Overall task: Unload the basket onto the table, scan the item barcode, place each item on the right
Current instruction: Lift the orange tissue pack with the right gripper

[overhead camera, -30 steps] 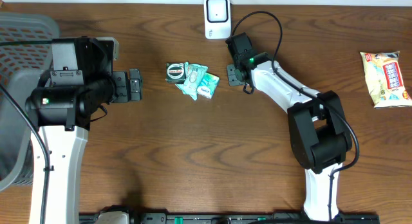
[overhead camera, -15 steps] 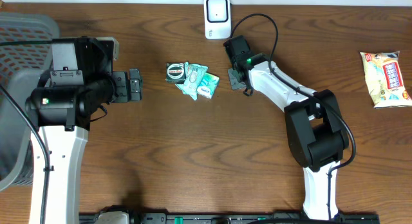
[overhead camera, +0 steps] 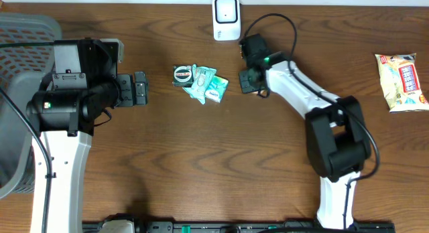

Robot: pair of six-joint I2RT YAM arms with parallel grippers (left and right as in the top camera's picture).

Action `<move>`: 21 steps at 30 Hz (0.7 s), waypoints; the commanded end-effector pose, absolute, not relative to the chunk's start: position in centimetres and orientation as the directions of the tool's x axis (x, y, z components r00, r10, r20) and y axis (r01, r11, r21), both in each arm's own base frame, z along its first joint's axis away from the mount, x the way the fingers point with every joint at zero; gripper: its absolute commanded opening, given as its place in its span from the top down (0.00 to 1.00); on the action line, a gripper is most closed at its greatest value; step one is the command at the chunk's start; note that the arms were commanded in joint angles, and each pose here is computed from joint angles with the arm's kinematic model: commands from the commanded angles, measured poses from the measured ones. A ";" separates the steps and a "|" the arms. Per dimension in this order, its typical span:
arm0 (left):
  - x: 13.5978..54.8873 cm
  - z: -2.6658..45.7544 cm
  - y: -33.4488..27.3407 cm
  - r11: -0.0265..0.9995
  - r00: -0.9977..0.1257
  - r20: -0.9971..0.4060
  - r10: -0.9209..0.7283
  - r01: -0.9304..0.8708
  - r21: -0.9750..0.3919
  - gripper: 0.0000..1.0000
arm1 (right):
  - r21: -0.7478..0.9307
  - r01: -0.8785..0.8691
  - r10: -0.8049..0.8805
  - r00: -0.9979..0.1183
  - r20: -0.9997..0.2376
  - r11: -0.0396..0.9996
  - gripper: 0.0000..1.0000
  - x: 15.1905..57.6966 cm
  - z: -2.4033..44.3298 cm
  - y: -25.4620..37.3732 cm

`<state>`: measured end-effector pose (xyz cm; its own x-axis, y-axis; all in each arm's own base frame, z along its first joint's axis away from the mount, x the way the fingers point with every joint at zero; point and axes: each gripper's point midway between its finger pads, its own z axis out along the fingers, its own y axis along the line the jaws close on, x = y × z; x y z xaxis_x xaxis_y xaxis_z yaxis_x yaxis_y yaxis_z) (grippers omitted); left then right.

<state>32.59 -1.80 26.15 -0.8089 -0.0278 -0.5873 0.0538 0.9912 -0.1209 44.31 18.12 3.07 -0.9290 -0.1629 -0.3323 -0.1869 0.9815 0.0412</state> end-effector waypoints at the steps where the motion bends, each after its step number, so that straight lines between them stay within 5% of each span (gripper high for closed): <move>1: 32.7 26.3 -1.5 0.993 -0.807 -0.590 -0.020 0.055 -0.108 0.02 | 0.362 -0.239 -0.122 -0.940 -0.319 0.901 0.99 42.5 7.8 21.6; 6: 32.7 26.3 -1.5 0.993 -0.807 -0.590 -0.020 0.055 -0.108 0.02 | 0.644 -0.253 -0.141 -0.965 -0.221 0.722 0.99 39.9 10.1 23.5; 15: 32.7 26.3 -1.5 0.993 -0.807 -0.590 -0.020 0.055 -0.108 0.02 | 0.779 -0.136 -0.143 -0.988 -0.060 0.612 0.99 35.9 6.9 23.1; 21: 32.7 26.3 -1.5 0.993 -0.807 -0.590 -0.020 0.055 -0.108 0.02 | 0.660 -0.047 -0.048 -0.999 -0.017 0.750 0.99 36.0 2.6 18.0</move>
<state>32.59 -1.79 26.15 -0.8089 -0.0278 -0.5873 0.0535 0.9913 -0.1206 35.36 20.68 4.22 -0.9951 -0.0951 -0.0286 -0.0870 0.6962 0.7126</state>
